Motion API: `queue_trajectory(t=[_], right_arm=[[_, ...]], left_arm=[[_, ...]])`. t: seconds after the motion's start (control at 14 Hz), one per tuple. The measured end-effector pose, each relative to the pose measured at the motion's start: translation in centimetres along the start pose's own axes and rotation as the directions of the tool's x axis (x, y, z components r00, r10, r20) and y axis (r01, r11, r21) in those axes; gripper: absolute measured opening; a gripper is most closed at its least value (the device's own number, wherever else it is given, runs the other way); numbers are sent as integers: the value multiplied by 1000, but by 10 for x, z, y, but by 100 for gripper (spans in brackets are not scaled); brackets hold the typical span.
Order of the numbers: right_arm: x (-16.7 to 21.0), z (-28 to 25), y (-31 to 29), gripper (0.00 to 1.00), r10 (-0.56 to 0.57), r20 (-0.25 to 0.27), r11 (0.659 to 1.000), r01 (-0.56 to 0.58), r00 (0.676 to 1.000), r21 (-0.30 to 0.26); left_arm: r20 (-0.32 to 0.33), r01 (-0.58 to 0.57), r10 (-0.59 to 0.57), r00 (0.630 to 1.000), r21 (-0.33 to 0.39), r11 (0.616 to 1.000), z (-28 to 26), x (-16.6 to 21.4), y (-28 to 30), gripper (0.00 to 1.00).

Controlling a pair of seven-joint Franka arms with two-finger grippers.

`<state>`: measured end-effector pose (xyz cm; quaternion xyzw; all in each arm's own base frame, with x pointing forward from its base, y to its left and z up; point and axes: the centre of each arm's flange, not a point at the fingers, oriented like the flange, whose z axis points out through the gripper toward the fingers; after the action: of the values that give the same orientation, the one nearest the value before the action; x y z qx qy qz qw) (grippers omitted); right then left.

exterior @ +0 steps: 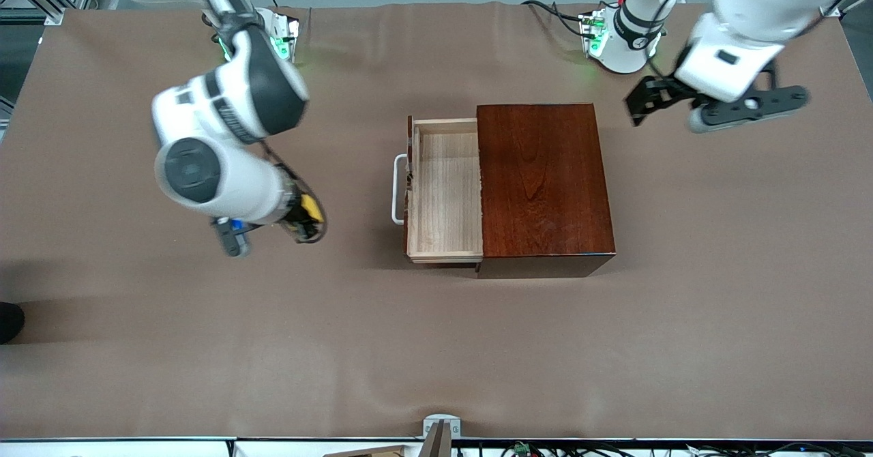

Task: Open drawer, take yellow block, close drawer
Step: 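Grasp the yellow cube with the right gripper and lift it out, then carry the cube aside with the right gripper while the left gripper reaches the drawer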

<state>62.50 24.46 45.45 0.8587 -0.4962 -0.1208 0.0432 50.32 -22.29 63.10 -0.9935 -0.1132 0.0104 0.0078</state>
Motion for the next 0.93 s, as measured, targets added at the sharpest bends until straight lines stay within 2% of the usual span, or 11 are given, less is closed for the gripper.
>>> queue_trajectory(t=[0.14,0.36,0.5,0.64,0.86,0.93], right_arm=[[41,-8,15,56,-84,20,996,85,996,-13],[103,-3,35,56,-189,54,982,190,981,-20],[141,5,49,56,-257,71,965,260,964,-22],[180,9,66,56,-326,76,944,328,942,-22],[240,24,96,56,-406,72,912,408,911,-24],[258,36,105,56,-432,73,901,434,899,-17]], left_arm=[[-8,66,-66,998,-40,997,12,-13,43,100],[19,169,-167,986,-116,979,38,-31,112,100],[17,239,-239,971,-134,962,55,-40,160,100],[19,313,-314,949,-177,933,70,-48,211,100],[27,402,-412,911,-278,872,103,-56,274,100],[16,413,-427,904,-287,864,118,-63,290,100]])
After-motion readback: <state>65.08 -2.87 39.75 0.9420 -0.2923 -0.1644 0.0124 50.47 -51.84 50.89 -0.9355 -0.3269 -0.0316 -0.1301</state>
